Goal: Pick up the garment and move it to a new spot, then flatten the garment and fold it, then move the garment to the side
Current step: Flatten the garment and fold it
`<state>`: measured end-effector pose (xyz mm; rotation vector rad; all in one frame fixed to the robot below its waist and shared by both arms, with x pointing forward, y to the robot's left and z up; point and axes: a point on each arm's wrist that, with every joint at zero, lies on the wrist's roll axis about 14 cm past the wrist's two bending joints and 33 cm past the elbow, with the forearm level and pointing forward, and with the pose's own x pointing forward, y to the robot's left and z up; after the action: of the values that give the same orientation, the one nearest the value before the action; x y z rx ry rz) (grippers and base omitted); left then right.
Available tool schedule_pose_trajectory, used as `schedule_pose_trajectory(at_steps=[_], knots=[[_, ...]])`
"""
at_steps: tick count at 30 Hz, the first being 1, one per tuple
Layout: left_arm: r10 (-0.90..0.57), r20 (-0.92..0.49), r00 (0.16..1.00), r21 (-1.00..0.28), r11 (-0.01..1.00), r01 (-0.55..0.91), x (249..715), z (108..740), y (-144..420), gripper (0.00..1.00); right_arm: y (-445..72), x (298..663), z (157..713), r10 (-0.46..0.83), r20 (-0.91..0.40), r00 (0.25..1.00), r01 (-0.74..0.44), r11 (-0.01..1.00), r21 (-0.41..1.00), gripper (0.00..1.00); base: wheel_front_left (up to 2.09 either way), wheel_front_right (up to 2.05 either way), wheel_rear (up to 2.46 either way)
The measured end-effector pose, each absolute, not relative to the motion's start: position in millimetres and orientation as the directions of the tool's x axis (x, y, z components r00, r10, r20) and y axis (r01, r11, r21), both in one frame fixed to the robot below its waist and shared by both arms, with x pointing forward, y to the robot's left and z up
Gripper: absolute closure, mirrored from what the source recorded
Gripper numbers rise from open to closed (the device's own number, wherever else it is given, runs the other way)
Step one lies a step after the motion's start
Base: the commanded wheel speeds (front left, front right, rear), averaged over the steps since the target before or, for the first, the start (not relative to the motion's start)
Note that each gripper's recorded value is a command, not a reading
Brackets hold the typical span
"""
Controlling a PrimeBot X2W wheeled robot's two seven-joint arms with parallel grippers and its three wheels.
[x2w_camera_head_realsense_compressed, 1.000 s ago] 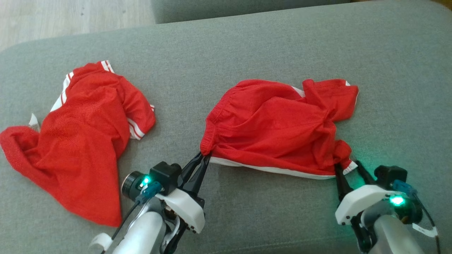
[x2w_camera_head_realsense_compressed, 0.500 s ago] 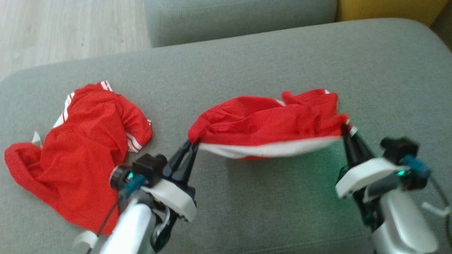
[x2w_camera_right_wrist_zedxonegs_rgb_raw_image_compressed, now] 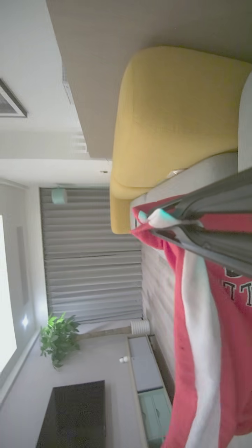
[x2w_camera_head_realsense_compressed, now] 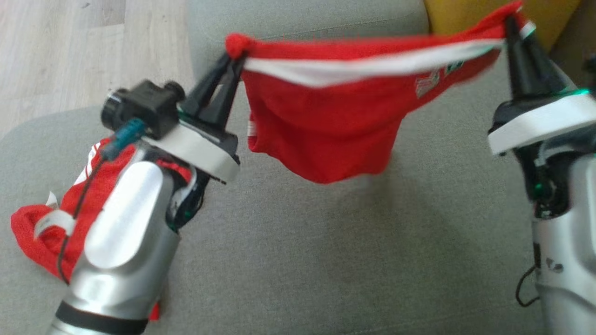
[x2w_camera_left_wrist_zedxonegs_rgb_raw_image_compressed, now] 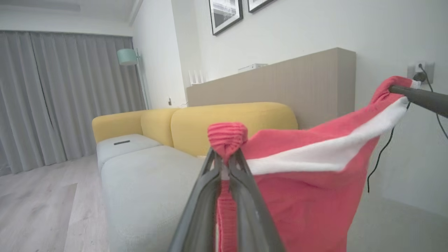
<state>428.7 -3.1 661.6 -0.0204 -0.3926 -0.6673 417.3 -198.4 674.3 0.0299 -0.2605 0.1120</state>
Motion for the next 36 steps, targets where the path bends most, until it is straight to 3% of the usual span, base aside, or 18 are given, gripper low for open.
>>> schedule_pose_trajectory(at_steps=[6,11,18,21,25,28,31,36], knots=[[-0.574,0.381,0.725,0.081,0.802,0.592,429.1,675.9,2.9,1.0,-204.6,409.0,695.0,0.06,0.294,0.954,-0.067,0.998,0.015,1.0,0.0,0.0,0.0],[-0.586,0.277,0.762,0.058,0.801,0.595,441.0,643.5,7.0,1.0,-215.3,418.7,664.6,0.007,0.189,0.982,-0.009,1.0,0.007,1.0,0.0,0.0,0.0],[-0.603,0.17,0.78,0.064,0.796,0.602,513.0,623.5,5.5,1.0,-215.1,493.5,637.4,0.019,0.076,0.997,-0.017,1.0,-0.021,1.0,0.0,0.0,0.0],[-0.592,0.169,0.788,0.099,0.806,0.584,557.5,629.9,5.2,1.0,-213.2,538.9,655.8,0.038,0.12,0.992,-0.031,0.998,-0.054,1.0,0.0,0.0,0.0],[-0.575,0.291,0.765,0.125,0.815,0.565,603.9,665.2,-1.8,1.0,-222.6,585.3,701.5,0.029,0.263,0.964,-0.003,0.995,-0.098,1.0,0.0,0.0,0.0],[-0.544,0.406,0.735,0.111,0.827,0.551,624.4,696.0,-4.8,1.0,-232.2,602.0,731.7,0.01,0.38,0.925,0.032,0.994,-0.103,1.0,0.0,0.0,0.0],[-0.53,0.436,0.728,0.086,0.829,0.552,633.0,701.0,-11.2,1.0,-241.5,607.5,734.9,-0.016,0.423,0.906,0.06,0.994,-0.089,1.0,0.0,0.0,0.0],[-0.543,0.358,0.759,0.044,0.822,0.568,634.7,661.6,-21.8,1.0,-251.8,614.8,667.7,-0.056,0.268,0.962,0.075,0.995,-0.061,1.0,0.0,0.0,0.0]])
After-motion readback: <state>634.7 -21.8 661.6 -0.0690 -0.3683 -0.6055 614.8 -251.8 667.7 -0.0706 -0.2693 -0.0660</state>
